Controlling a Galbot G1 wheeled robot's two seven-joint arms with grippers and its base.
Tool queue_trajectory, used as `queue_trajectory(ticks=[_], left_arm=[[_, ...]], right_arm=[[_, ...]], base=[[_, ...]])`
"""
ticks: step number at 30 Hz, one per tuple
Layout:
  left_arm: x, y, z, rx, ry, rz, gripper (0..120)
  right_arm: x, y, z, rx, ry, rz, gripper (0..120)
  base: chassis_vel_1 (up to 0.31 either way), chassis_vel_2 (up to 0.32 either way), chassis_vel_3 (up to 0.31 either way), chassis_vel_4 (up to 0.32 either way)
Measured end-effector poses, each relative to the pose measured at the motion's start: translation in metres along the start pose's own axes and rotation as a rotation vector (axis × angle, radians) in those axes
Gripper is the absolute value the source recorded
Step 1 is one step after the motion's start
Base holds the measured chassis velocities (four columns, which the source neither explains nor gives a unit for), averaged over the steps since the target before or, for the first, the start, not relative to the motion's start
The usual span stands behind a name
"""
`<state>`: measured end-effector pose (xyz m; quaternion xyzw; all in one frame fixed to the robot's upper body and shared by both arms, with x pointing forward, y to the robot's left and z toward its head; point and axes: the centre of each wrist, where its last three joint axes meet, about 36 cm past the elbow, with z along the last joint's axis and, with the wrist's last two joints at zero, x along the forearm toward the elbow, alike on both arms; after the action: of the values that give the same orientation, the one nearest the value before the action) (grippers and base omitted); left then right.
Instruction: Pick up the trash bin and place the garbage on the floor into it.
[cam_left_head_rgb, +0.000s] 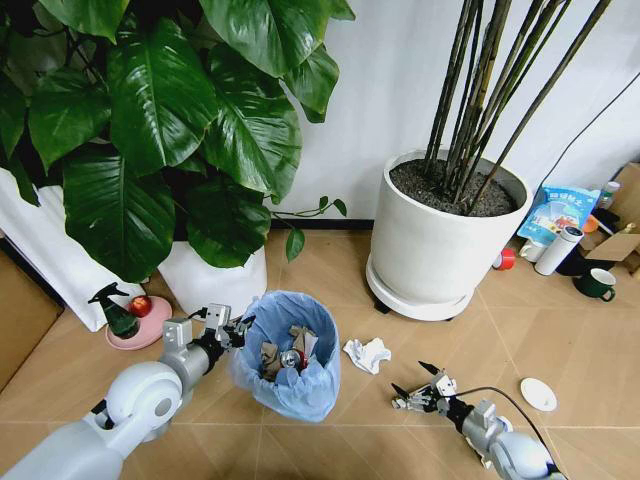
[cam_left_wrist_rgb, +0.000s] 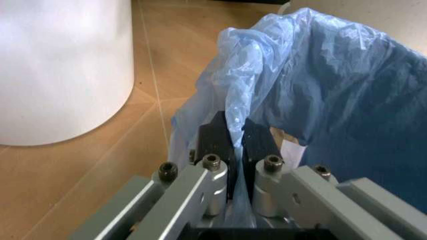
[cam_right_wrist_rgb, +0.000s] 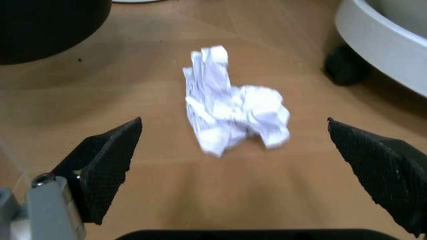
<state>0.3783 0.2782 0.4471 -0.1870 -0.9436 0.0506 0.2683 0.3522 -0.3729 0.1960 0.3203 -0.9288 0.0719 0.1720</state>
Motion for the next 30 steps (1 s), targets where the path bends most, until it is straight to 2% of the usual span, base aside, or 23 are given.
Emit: queue_trajectory(ticks=[5,8,19,23,27,28,30], left_arm=[[0.002,0.000,-0.002,-0.009,0.003,0.002,0],[0.003,0.002,-0.003,-0.015,0.006,0.000,0],[0.002,0.001,-0.003,-0.012,0.007,0.002,0],[0.002,0.001,-0.003,-0.012,0.005,0.002,0],[0.001,0.001,-0.004,-0.011,0.004,0.003,0],[0.001,0.001,-0.004,-0.011,0.004,0.003,0],[0.000,0.001,-0.004,-0.007,0.005,0.004,0]], right_arm=[[-0.027,-0.007,-0.005,0.008,-0.005,-0.032,100],[-0.058,-0.010,-0.008,0.000,-0.005,-0.056,100],[-0.098,-0.016,-0.009,-0.024,0.023,-0.077,100],[-0.111,-0.012,-0.010,-0.041,0.029,-0.096,92],[-0.122,-0.009,-0.011,-0.056,0.037,-0.111,74],[-0.122,-0.009,-0.011,-0.056,0.037,-0.111,74],[-0.127,-0.009,-0.011,-0.059,0.040,-0.113,66]], base=[[0.000,0.000,0.000,0.000],[0.000,0.000,0.000,0.000],[0.000,0.000,0.000,0.000],[0.000,0.000,0.000,0.000],[0.000,0.000,0.000,0.000],[0.000,0.000,0.000,0.000],[0.000,0.000,0.000,0.000]])
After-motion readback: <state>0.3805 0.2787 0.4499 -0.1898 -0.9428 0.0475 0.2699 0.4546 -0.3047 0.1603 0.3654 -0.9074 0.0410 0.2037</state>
